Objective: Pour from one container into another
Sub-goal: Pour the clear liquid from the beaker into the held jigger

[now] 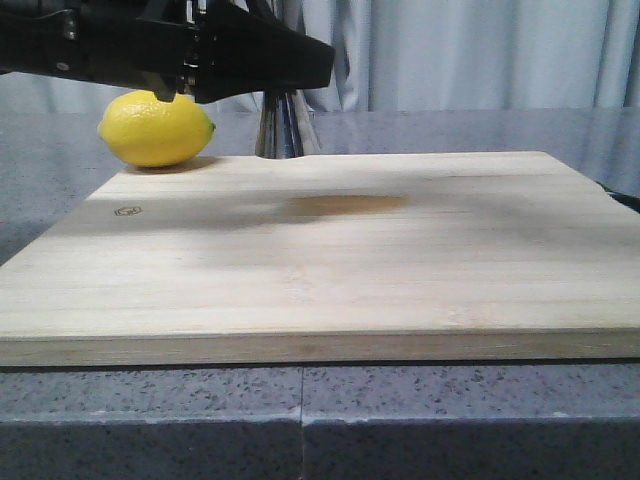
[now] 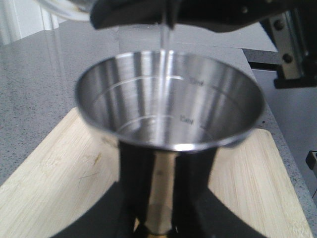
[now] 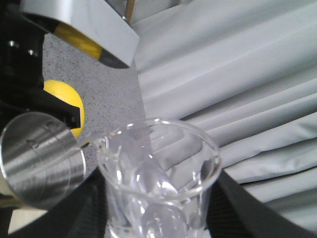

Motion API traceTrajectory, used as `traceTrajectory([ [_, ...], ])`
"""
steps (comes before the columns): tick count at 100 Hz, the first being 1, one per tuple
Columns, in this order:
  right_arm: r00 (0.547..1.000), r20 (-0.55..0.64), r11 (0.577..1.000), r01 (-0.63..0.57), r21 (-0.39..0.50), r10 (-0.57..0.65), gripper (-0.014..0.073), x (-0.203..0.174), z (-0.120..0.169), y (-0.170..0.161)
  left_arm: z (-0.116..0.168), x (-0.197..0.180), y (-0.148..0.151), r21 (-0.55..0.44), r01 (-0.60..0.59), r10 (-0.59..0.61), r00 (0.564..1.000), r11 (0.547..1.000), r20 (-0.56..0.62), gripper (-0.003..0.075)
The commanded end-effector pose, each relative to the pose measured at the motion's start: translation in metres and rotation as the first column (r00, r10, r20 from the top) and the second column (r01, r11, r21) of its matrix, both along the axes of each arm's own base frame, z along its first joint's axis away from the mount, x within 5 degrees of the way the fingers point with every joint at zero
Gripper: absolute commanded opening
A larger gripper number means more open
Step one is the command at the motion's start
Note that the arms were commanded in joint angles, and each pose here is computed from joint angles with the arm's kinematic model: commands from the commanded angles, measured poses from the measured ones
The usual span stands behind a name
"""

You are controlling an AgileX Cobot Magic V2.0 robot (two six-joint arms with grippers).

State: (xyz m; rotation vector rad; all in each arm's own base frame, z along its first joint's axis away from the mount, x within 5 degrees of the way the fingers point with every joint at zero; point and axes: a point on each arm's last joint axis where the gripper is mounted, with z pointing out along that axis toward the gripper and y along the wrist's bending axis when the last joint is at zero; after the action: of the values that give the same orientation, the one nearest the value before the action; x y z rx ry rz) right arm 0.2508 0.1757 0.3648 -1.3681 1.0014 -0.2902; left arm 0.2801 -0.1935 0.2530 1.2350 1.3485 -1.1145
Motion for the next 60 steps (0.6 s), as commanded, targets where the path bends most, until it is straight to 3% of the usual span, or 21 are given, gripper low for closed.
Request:
traceTrajectory([
  [1,0.997,0.067,0.999,-0.027,0.034,0.024,0.0256,-0.0062,0.0214,-0.0010,0.0313,-0.0075,-0.0025,-0.120,0.037,-0.032,0.999,0.992,0.040,0.0059],
  [60,0.995,0.092,0.999,-0.031,-0.012,0.032,0.0256,-0.0064,0.0202,-0.0010,0.0313,-0.0075,-0.0025,-0.120,0.036,-0.032,0.999,0.992,0.036,0.0059],
])
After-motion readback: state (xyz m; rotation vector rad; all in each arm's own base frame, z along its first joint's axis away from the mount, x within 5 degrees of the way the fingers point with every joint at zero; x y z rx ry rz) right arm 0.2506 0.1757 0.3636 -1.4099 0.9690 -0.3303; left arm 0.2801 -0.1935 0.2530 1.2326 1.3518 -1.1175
